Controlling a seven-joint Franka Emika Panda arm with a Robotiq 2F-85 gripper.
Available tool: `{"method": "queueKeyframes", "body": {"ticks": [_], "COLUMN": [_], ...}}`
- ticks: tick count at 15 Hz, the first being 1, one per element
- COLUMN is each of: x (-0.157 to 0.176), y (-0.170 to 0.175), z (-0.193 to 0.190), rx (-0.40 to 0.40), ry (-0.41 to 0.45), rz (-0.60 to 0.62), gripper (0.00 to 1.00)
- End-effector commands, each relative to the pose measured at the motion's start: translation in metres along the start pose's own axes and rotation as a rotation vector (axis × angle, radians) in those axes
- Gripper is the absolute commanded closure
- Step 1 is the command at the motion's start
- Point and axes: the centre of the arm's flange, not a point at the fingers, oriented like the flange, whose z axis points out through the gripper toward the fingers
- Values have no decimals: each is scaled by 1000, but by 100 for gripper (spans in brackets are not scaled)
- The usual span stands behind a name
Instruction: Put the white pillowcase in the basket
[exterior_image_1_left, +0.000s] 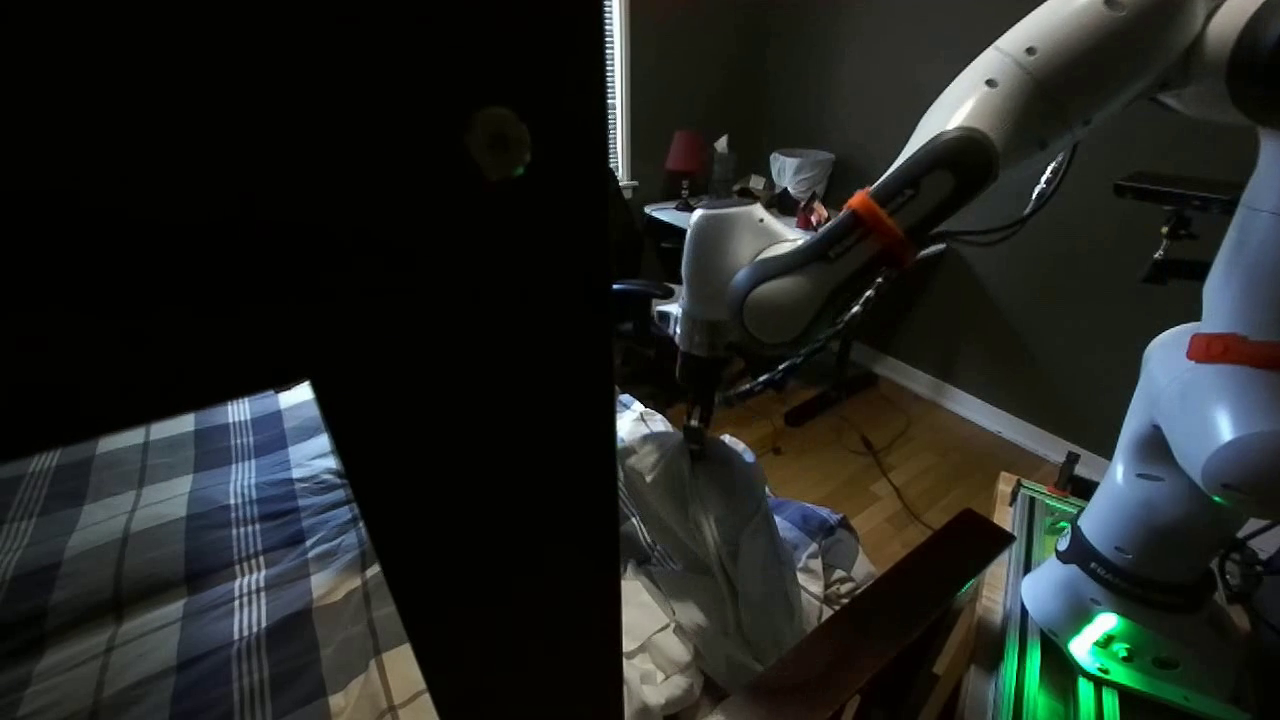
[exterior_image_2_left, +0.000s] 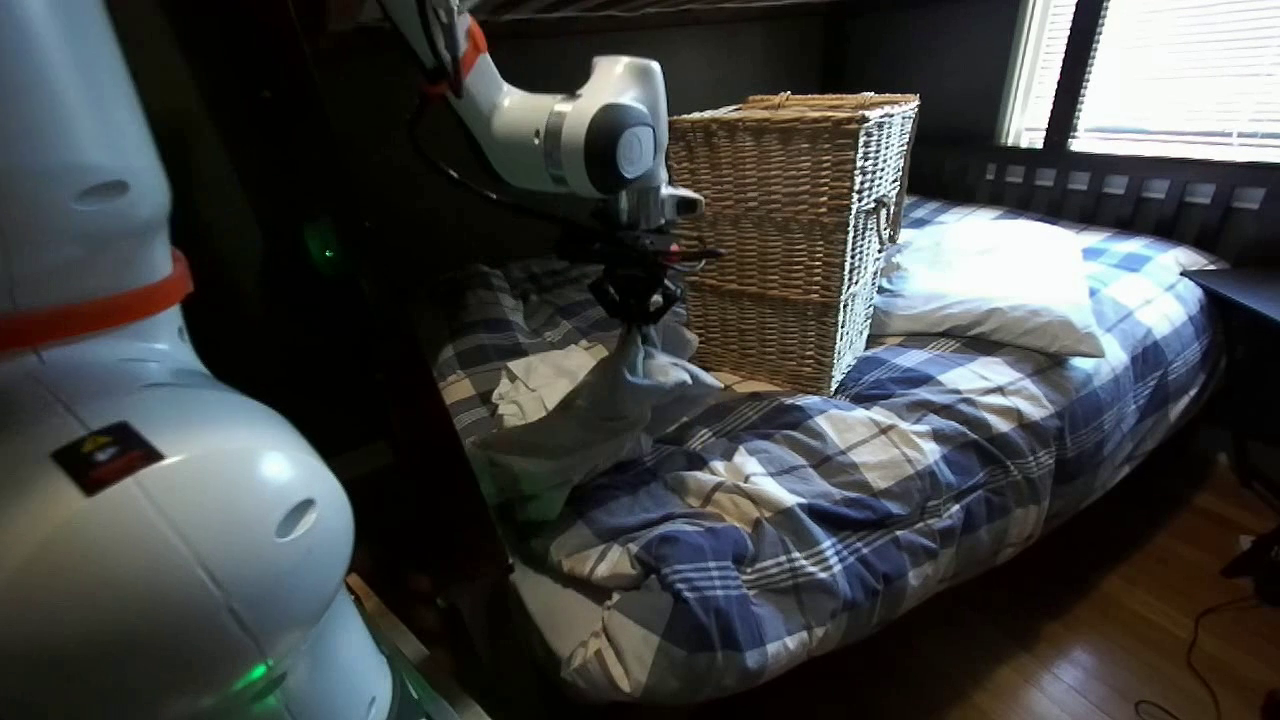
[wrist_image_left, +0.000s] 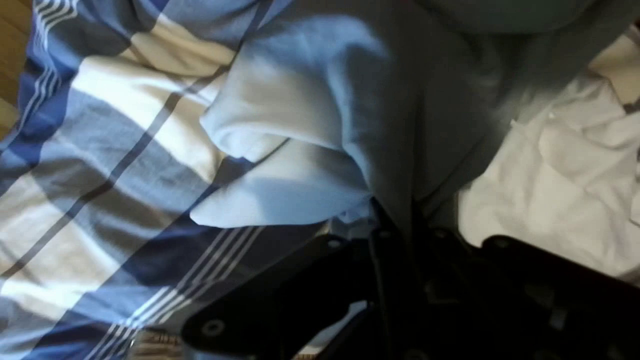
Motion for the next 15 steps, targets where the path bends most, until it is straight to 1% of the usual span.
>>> {"method": "queueKeyframes", "body": {"ticks": [1, 2, 3, 4, 5, 6, 11, 12, 14, 15], "x": [-7, -10, 2, -1, -5, -7, -8, -8, 8, 19], "y": [-8, -9, -6, -9, -10, -11, -10, -10, -18, -21], "z": [-100, -125, -80, -103, -119, -127, -120, -120, -148, -168], "rx": [22, 41, 16, 23, 25, 25, 27, 27, -9, -32], "ry": [129, 136, 115, 132, 144, 152, 139, 139, 186, 227], "rz": [45, 63, 35, 41, 43, 44, 47, 47, 16, -1], "gripper": [98, 98, 93, 93, 93, 93, 93, 98, 98, 98]}}
